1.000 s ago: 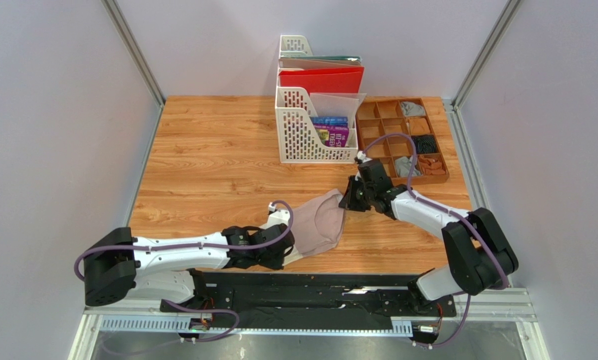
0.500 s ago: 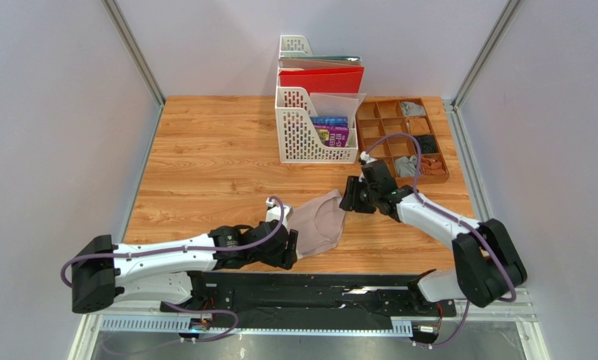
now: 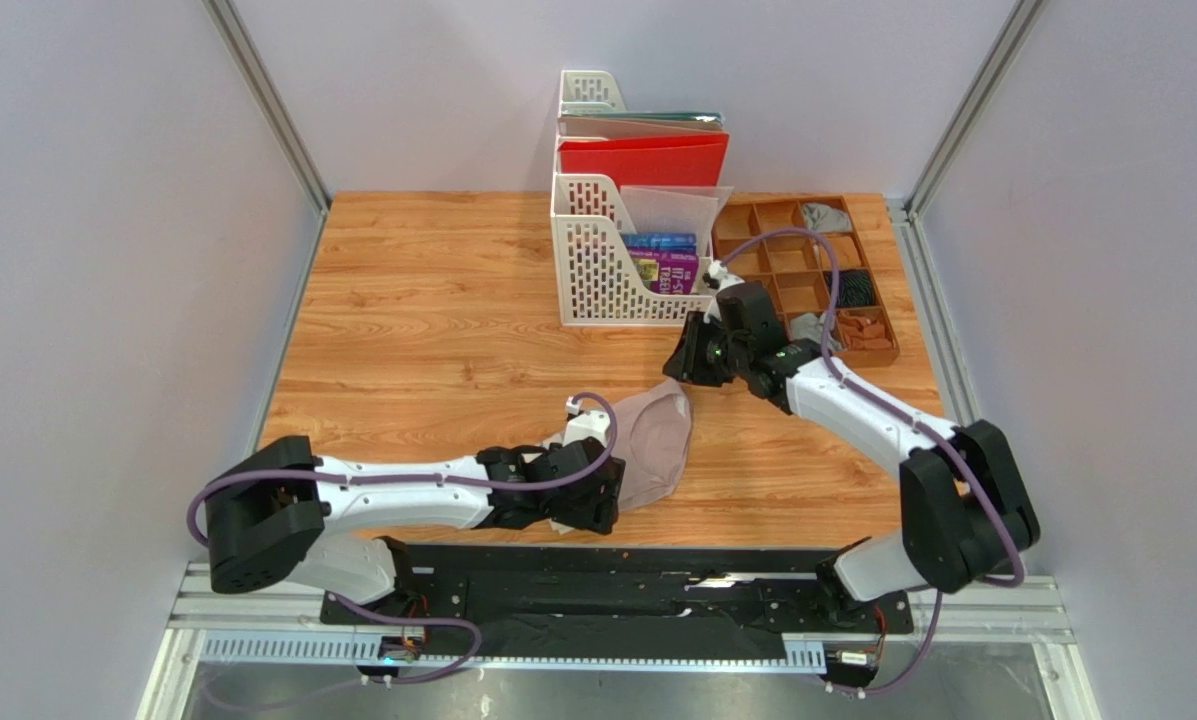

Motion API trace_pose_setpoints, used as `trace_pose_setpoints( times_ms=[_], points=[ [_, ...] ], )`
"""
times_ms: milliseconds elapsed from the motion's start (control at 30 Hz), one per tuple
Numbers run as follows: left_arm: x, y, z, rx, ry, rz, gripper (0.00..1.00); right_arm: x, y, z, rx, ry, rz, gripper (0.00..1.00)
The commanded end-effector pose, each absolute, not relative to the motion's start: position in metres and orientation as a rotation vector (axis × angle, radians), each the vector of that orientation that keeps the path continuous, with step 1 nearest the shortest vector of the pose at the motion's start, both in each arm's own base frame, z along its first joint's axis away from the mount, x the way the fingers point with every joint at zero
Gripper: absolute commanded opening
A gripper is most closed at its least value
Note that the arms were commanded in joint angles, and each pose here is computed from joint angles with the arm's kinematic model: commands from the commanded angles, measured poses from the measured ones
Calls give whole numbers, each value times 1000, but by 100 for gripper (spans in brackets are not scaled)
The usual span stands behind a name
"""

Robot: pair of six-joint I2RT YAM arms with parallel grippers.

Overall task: Roll the underwear
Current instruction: Adjust the underwear at the center of the board.

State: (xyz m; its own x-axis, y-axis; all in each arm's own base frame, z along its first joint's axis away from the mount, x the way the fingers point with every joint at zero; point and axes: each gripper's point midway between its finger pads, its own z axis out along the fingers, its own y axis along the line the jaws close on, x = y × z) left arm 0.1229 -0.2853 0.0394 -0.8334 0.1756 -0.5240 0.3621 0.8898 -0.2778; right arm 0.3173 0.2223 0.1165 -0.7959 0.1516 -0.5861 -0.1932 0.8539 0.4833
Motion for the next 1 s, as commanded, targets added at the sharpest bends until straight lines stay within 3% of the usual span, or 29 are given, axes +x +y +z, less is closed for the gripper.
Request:
trace_pose_setpoints(
  times_ms=[0,800,967],
  points=[
    [123,-295,39,332,2553,-573,69,333,249,120,-68,2354,833,22],
    [113,-294,22,350,2607,-546,69,360,213,16,19,2556,548,16],
    [128,-294,43,357,2533,-505,75,353,199,1,32,2593,459,15]
  ],
)
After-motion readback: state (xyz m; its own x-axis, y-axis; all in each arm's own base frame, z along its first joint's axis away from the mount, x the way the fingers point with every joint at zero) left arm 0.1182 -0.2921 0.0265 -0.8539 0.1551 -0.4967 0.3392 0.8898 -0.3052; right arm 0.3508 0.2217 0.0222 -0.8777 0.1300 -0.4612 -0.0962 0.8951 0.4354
